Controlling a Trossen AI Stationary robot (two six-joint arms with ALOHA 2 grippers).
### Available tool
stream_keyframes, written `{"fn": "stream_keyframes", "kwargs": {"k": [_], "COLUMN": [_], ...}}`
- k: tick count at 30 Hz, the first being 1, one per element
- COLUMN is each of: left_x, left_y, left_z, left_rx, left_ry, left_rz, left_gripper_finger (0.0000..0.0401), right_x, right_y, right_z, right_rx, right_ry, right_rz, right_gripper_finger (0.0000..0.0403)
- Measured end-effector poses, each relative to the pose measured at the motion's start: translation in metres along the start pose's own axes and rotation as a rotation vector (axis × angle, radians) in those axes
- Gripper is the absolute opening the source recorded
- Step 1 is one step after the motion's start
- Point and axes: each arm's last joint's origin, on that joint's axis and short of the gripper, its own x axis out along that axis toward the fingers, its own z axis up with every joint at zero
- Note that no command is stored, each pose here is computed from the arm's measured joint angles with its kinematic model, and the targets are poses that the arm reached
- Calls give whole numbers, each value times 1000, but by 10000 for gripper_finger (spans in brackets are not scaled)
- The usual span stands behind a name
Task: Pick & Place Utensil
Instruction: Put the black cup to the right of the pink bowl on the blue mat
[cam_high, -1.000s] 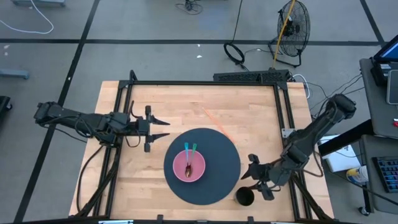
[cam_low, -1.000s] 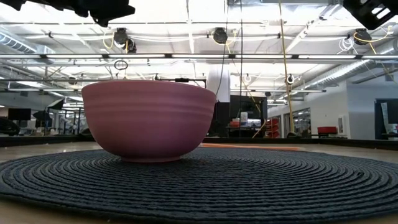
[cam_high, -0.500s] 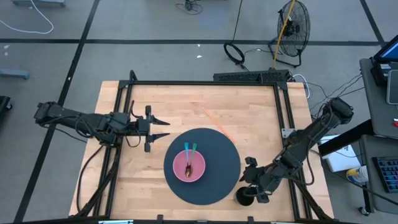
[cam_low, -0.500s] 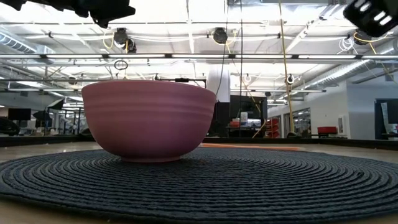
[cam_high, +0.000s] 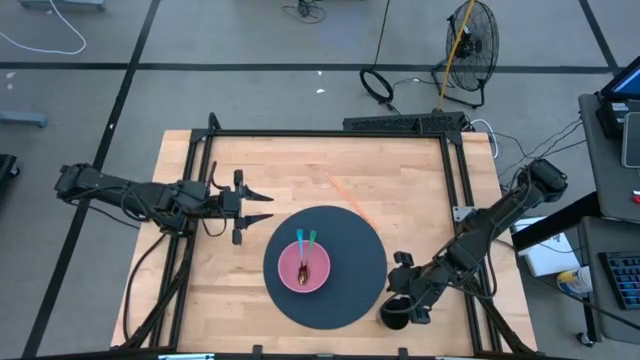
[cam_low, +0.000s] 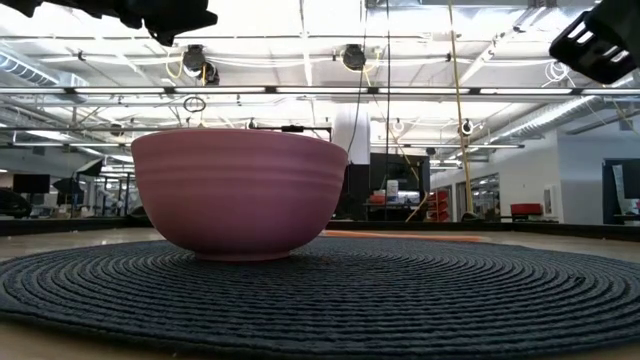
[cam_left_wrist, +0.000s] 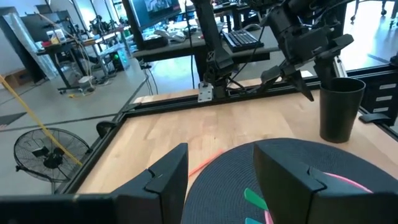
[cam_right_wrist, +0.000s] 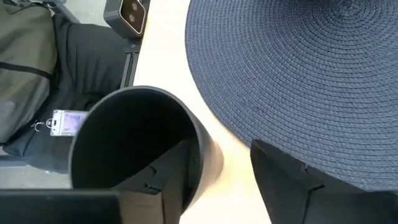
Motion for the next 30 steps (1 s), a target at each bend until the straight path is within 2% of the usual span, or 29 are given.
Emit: {"fn": "stream_keyframes", "kwargs": {"k": [15,30], "left_x": [0,0], "left_y": [0,0], "left_z": [0,0], "left_rx": [0,-3], "left_ry": [1,4], "left_rz": [-1,-1], "left_gripper_finger": [186,186], "right_x": [0,-3], "right_y": [-1,-1], "right_z": [-2,-1], "right_rx": [-39,-62], "right_ry": [18,10], "right_rz": [-12,-8], "right_gripper_finger": [13,5]}}
